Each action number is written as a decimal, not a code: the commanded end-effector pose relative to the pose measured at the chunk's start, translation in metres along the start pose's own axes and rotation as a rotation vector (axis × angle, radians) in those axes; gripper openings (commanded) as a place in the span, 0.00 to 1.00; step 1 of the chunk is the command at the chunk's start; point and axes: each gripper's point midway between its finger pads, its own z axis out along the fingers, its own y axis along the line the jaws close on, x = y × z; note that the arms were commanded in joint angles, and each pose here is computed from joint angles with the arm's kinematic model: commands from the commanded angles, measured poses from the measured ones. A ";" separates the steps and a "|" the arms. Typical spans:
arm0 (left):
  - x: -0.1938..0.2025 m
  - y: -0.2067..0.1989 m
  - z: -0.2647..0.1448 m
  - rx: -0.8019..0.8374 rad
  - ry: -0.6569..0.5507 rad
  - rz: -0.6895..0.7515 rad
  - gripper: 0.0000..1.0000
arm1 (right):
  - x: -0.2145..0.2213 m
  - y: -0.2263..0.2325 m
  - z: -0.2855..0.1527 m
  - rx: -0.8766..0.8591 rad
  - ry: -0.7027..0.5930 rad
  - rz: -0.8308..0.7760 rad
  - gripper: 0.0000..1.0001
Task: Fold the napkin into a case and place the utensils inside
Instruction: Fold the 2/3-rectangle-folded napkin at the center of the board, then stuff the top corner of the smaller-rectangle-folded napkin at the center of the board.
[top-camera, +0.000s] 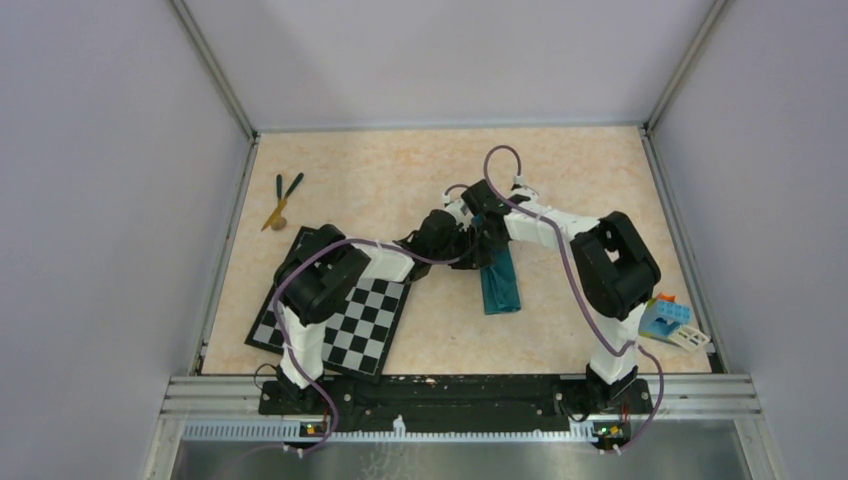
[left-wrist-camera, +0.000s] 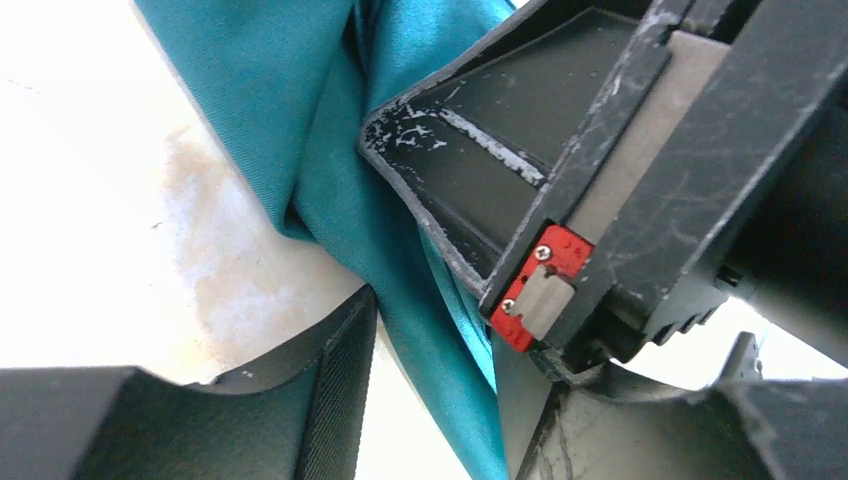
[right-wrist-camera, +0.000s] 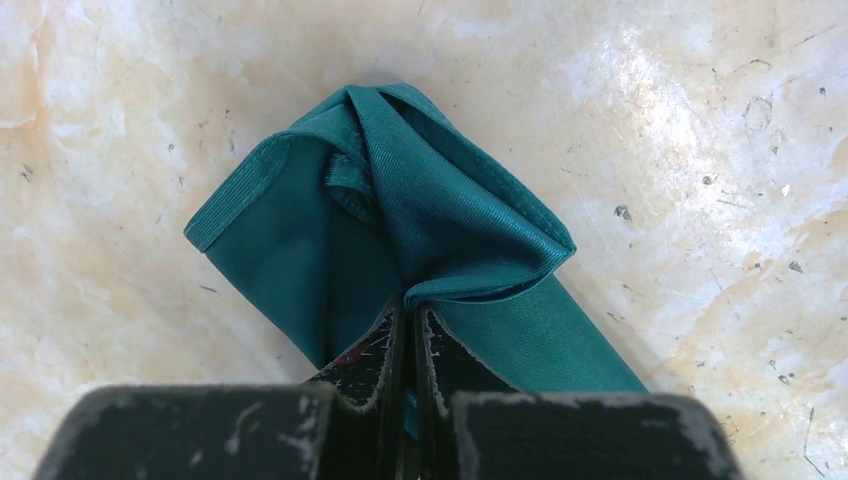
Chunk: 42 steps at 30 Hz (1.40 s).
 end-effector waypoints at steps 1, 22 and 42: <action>0.033 0.072 0.000 -0.309 0.061 0.000 0.49 | 0.001 0.021 -0.025 -0.096 0.039 0.040 0.00; 0.046 0.082 0.000 -0.356 0.116 -0.023 0.33 | -0.045 0.000 -0.074 -0.561 0.098 -0.232 0.59; 0.041 0.064 -0.004 -0.306 0.115 -0.019 0.33 | -0.072 0.004 -0.023 -0.717 0.117 -0.235 0.52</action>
